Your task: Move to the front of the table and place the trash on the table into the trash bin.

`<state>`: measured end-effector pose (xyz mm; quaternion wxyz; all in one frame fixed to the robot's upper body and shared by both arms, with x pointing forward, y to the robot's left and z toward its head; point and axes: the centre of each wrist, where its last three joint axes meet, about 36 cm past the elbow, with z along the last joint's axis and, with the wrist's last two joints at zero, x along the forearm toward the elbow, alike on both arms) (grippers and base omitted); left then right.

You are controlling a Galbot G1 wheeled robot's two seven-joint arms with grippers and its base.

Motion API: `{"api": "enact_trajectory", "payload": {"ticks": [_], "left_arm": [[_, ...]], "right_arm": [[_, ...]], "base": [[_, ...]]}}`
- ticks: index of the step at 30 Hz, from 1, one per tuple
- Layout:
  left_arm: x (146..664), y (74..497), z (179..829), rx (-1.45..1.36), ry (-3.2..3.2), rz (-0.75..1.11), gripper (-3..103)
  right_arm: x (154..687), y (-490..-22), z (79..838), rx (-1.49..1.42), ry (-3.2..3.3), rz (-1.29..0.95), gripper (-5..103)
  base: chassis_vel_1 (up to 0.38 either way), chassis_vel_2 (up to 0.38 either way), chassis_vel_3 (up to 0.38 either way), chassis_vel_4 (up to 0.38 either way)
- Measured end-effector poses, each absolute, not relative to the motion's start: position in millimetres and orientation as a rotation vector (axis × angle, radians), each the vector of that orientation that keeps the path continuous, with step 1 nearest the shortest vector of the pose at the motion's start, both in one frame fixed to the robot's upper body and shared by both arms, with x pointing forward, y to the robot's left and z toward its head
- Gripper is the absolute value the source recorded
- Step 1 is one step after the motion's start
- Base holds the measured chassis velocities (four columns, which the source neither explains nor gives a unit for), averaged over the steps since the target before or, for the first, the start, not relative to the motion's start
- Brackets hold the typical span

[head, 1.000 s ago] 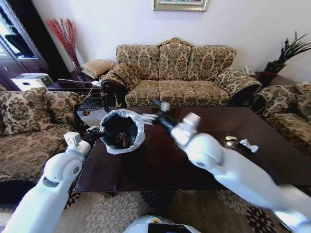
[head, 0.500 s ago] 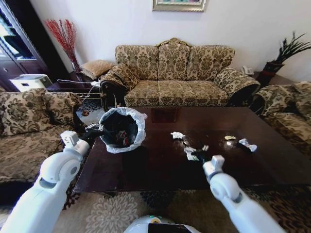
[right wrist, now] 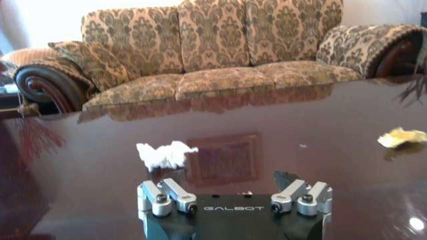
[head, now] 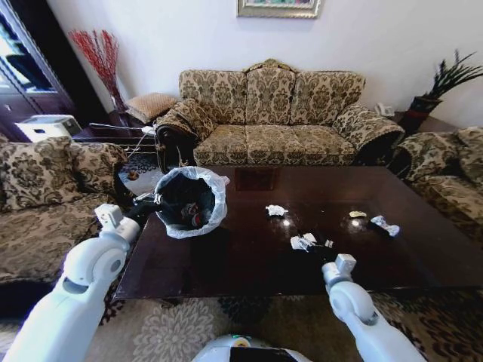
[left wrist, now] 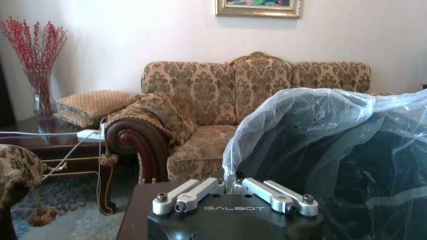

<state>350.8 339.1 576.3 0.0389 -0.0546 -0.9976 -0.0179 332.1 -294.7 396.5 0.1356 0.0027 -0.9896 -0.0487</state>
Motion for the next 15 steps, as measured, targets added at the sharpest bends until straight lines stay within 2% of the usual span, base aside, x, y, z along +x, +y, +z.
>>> {"api": "enact_trajectory", "payload": {"ticks": [6,8,15], "left_arm": [[350.8,339.5,577.9,-0.172,-3.061,-0.068,1],[351.1,339.6,578.6,-0.173,-3.063,-0.07,1],[350.9,339.3,577.8,-0.178,-3.06,-0.068,1]], "right_arm": [[321.5,-302.5,392.7,0.002,-2.837,-0.142,84],[318.7,-302.6,390.7,0.002,-2.816,-0.174,79],[318.8,-307.1,383.0,0.001,-2.787,-0.221,76]], "base": [[0.0,0.0,0.0,0.0],[0.0,0.0,0.0,0.0],[0.0,0.0,0.0,0.0]]}}
